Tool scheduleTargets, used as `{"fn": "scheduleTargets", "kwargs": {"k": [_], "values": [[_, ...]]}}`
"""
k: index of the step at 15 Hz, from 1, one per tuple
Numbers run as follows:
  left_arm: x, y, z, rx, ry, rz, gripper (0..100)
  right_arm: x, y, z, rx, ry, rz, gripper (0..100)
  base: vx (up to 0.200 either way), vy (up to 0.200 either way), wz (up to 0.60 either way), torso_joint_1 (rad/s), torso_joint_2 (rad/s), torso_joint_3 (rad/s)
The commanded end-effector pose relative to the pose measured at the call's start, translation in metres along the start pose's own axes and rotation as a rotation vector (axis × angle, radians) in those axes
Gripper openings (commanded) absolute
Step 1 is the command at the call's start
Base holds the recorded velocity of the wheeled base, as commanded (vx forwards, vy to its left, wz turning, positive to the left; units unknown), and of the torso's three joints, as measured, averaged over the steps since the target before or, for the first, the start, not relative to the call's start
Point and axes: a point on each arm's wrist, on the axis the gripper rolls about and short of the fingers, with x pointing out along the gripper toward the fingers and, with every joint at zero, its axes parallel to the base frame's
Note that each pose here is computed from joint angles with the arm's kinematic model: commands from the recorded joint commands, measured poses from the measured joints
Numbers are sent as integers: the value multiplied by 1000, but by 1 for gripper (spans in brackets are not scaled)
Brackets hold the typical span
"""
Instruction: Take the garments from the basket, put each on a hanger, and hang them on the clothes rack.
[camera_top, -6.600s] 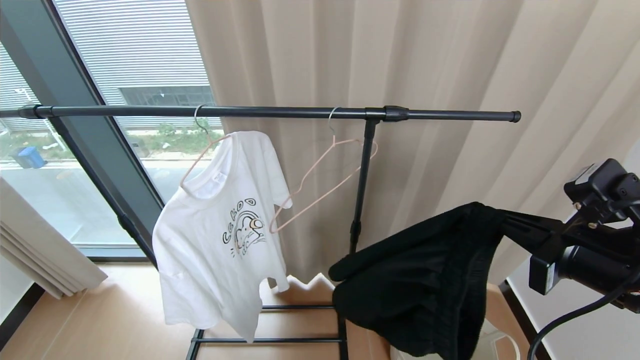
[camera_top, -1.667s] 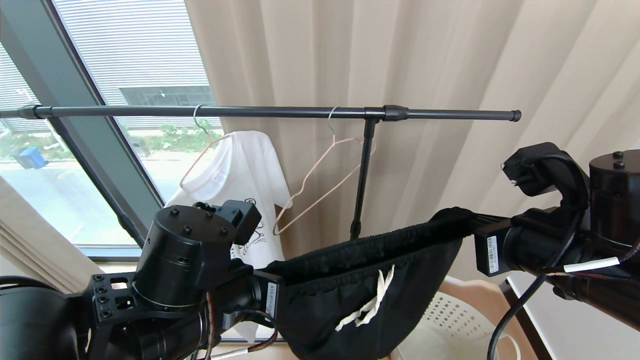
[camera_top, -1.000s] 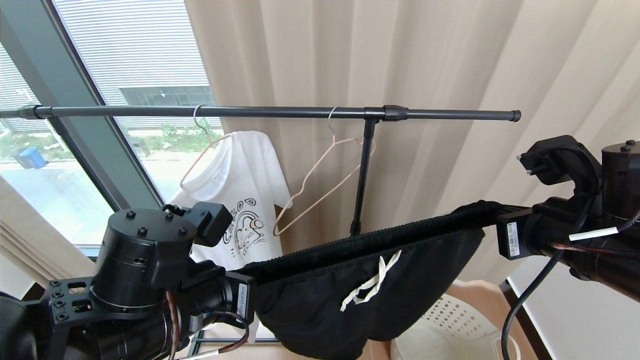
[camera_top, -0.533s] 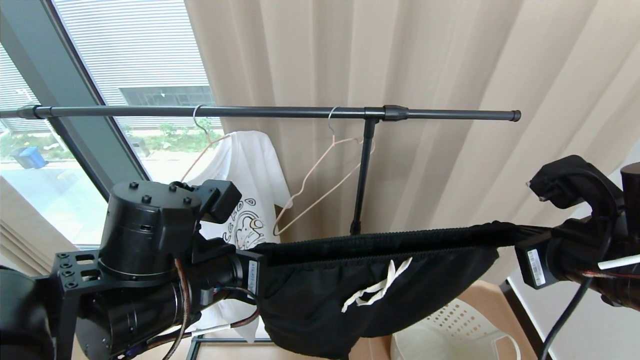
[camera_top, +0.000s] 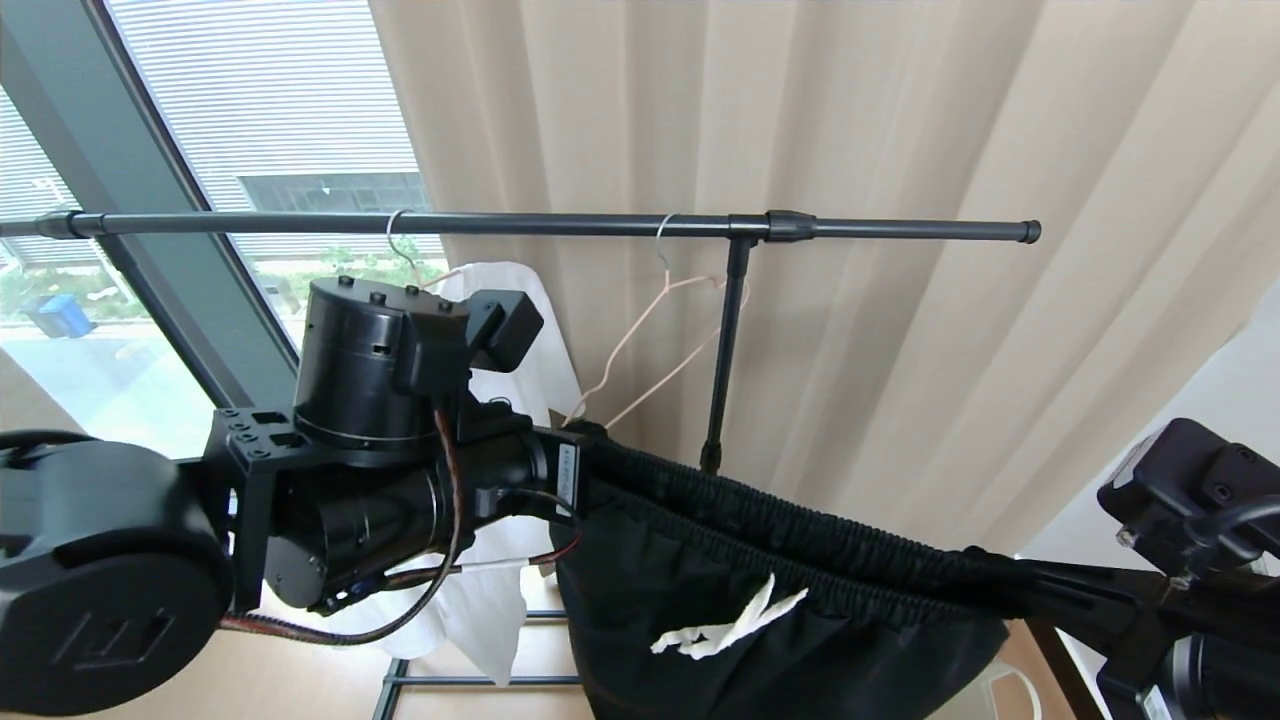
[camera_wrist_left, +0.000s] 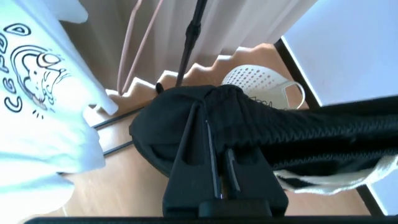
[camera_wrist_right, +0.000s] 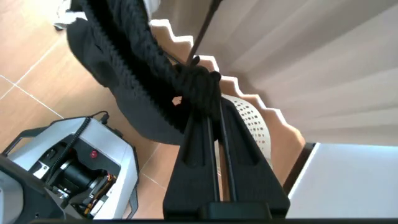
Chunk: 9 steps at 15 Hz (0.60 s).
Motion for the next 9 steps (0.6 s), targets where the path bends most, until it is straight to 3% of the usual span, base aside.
{"fn": "scheduleTargets", "kwargs": {"k": [1, 5, 9], "values": [[19, -3, 5, -1, 6, -16, 0, -4, 4, 1, -11, -20, 32, 0, 0, 0, 0, 0, 0, 0], [39, -10, 24, -9, -39, -33, 0, -5, 14, 1, -28, -23, 134, 0, 0, 0, 0, 0, 0, 0], [47, -14, 33, -13, -59, -80, 0, -5, 22, 9, 49, -32, 238, 0, 0, 0, 0, 0, 0, 0]]}}
